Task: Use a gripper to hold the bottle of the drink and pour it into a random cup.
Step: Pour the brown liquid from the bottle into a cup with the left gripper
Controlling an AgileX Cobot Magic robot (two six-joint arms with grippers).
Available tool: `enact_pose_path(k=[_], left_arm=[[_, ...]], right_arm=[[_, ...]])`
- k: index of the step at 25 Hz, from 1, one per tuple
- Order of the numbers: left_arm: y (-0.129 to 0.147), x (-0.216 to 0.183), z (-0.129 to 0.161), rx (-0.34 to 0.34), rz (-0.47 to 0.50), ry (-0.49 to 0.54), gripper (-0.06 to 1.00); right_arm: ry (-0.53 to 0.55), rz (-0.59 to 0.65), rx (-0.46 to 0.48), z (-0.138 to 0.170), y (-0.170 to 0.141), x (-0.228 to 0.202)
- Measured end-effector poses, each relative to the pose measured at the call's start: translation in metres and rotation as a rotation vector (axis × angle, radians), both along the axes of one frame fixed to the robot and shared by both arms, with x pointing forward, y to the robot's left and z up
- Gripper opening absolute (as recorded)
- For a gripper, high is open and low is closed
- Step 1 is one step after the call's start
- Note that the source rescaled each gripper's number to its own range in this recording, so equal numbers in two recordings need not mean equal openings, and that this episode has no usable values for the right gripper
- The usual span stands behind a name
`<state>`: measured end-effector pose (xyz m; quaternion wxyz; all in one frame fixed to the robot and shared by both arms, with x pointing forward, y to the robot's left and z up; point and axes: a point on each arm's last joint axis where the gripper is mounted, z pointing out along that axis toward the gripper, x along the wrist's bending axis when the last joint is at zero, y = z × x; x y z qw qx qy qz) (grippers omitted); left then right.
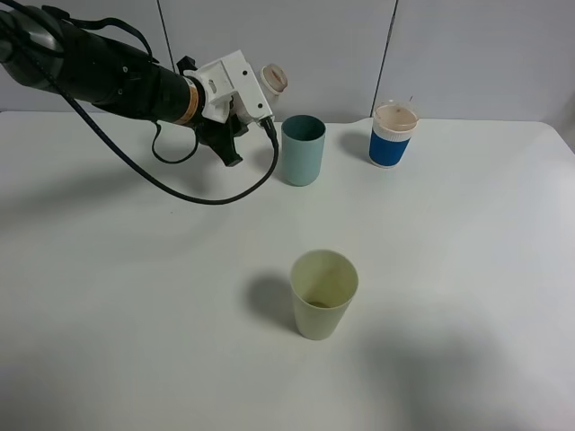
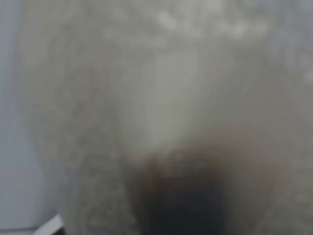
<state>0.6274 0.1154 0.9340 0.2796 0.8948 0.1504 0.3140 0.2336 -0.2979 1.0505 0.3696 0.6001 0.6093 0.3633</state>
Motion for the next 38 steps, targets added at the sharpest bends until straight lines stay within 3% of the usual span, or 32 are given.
enact_pose_path(k=[6, 16, 24, 38], left_arm=[[-0.008, 0.008, 0.0, 0.014, -0.018, -0.026, 0.02], [-0.005, 0.014, -0.016, 0.099, -0.017, -0.036, 0.02], [-0.01, 0.028, 0.0, 0.103, -0.013, -0.11, 0.02], [-0.007, 0.034, -0.012, 0.17, 0.003, -0.125, 0.02]], right_arm=[[0.0, 0.0, -0.001, 0.0, 0.0, 0.0], [0.0, 0.0, -0.001, 0.0, 0.0, 0.0], [0.0, 0.0, -0.001, 0.0, 0.0, 0.0], [0.0, 0.0, -0.001, 0.0, 0.0, 0.0]])
